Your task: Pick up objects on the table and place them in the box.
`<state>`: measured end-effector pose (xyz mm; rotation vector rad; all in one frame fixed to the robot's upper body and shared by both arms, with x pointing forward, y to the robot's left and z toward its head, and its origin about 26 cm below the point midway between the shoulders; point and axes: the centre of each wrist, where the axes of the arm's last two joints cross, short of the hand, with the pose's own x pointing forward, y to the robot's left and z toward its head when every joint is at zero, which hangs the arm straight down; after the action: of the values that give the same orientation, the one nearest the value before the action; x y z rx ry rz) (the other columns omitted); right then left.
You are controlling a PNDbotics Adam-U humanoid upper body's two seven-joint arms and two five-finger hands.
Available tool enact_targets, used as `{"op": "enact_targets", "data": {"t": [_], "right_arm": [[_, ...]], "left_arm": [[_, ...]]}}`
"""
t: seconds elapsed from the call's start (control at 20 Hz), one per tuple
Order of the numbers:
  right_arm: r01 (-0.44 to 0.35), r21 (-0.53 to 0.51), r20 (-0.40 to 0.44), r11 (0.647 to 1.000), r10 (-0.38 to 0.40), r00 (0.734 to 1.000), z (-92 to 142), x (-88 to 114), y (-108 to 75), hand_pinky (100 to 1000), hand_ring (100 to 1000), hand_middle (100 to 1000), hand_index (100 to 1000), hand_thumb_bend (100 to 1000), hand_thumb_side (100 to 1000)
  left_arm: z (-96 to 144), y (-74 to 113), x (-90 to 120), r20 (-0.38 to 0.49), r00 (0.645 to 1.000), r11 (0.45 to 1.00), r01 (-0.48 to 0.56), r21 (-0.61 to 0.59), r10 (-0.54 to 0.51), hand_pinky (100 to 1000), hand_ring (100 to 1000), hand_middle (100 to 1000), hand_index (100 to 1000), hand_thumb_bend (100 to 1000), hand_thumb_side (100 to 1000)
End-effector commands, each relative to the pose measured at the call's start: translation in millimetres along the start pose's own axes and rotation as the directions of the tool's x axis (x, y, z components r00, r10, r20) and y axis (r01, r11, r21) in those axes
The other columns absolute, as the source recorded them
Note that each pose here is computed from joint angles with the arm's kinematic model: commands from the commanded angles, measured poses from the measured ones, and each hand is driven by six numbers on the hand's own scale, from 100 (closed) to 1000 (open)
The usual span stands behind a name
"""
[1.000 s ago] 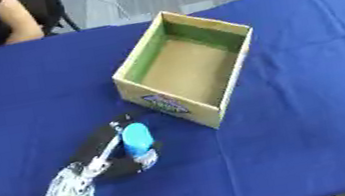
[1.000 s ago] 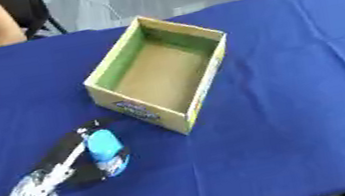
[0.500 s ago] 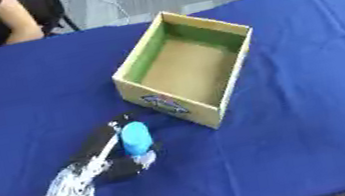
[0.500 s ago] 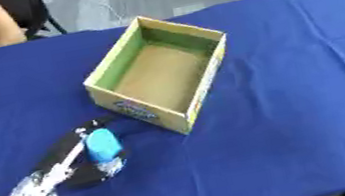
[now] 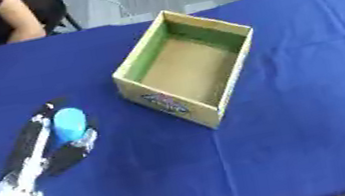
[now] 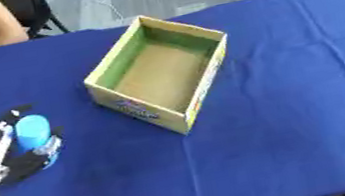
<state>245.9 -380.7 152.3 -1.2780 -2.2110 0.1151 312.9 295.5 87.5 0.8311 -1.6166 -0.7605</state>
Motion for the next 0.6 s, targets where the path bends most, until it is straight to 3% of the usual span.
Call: {"op": "enact_targets", "data": {"t": [0.05,0.25,0.6], "right_arm": [[-0.011,-0.012,0.031,1.000,0.012,0.999,-7.6,4.0,-5.5,833,739,866,948,100,856],[-0.012,-0.006,0.030,1.000,0.012,0.999,-6.9,3.9,-5.5,833,738,866,948,100,856],[-0.012,0.003,0.024,1.000,0.012,1.000,-5.3,3.5,-5.6,833,738,866,948,100,856]], "left_arm": [[-7.7,21.4,7.5,0.031,0.999,0.999,0.012,0.053,-0.014,875,812,889,477,100,569],[-27.2,33.2,22.5,0.098,0.995,0.998,0.003,0.060,-0.009,873,812,883,478,100,564],[-82.4,32.8,80.0,0.272,0.959,0.996,-0.086,0.002,0.082,871,809,884,472,100,584]]}}
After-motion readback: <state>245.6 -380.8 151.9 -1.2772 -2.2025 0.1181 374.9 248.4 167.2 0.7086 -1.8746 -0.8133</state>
